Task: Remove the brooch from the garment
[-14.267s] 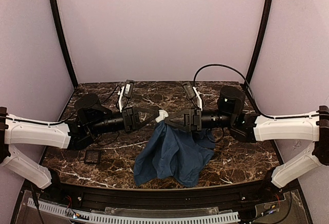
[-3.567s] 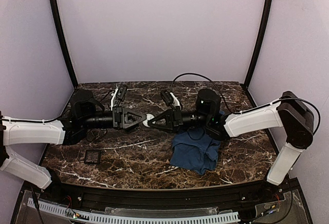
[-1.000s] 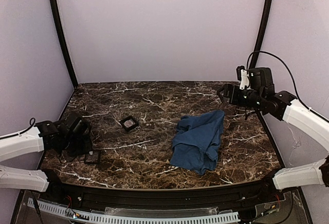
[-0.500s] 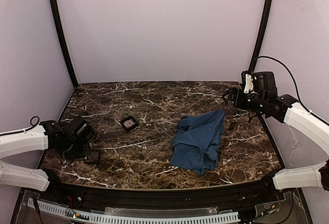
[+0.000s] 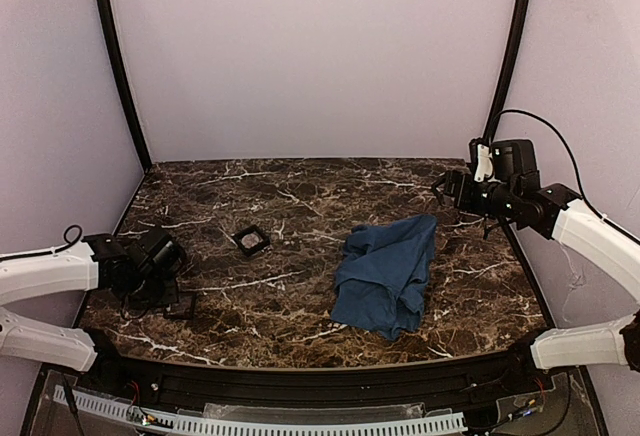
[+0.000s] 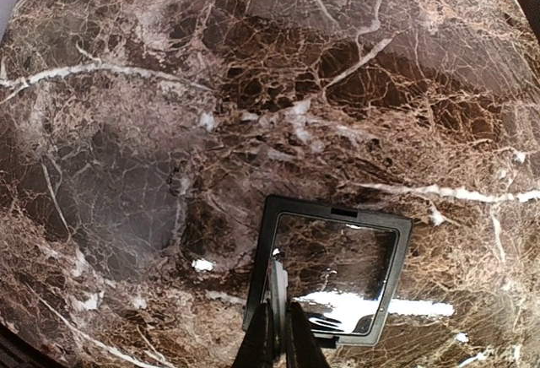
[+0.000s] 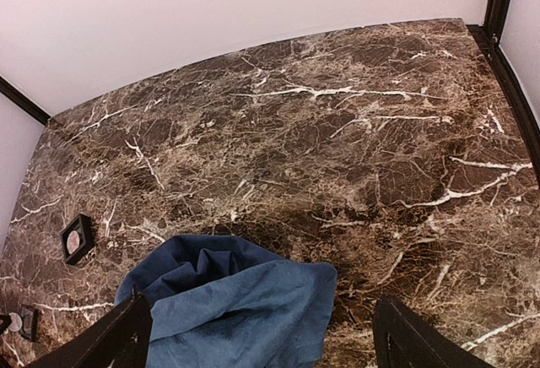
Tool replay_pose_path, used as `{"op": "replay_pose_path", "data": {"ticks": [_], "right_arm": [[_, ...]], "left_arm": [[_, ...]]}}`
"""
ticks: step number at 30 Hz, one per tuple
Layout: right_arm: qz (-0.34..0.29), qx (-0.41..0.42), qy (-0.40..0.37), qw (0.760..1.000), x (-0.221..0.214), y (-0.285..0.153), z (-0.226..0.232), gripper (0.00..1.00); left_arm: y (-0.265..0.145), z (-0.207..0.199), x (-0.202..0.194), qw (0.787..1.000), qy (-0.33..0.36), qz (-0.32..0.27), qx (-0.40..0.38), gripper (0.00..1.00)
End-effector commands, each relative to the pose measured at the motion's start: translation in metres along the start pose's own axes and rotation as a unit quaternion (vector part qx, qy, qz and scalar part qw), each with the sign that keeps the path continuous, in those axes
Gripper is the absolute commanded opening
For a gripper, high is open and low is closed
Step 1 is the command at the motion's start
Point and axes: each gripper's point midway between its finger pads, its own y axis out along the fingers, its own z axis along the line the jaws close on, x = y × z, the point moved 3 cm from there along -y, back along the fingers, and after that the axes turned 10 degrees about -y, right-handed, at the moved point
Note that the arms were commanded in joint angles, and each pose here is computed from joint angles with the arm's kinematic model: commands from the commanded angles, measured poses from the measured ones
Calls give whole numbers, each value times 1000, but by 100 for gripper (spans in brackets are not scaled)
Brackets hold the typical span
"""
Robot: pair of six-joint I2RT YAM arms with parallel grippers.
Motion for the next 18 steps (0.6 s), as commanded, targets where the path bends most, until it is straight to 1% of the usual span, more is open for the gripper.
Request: {"op": "replay_pose_path", "data": {"ticks": [1, 4, 12, 14, 15, 16, 17, 18], "right_arm": [[-2, 0, 7, 1000, -1, -2, -3, 90], [-2, -1, 9, 1000, -1, -2, -3, 91], [0, -2, 11, 1000, -3, -1, -3, 91], [0, -2, 10, 1000, -3, -1, -3, 91], [0, -4, 10, 1000, -3, -1, -4, 91], [1, -5, 10, 1000, -3, -1, -4, 91], [2, -6, 11, 1000, -4, 0, -4, 91], [4, -7, 11, 1000, -4, 1, -5, 92]], "left_arm": [[2, -7, -2, 1000, 5, 11, -18, 9], [2, -11, -1, 1000, 5, 11, -28, 17], [-3, -25, 0, 997, 13, 13, -70, 32], [-5, -29, 1, 996, 14, 14, -84, 41], [-6, -30, 1, 996, 15, 13, -89, 52], [-8, -33, 2, 995, 17, 11, -99, 58], [-9, -34, 3, 994, 17, 9, -104, 68], [-10, -35, 4, 994, 18, 5, -109, 72]]}}
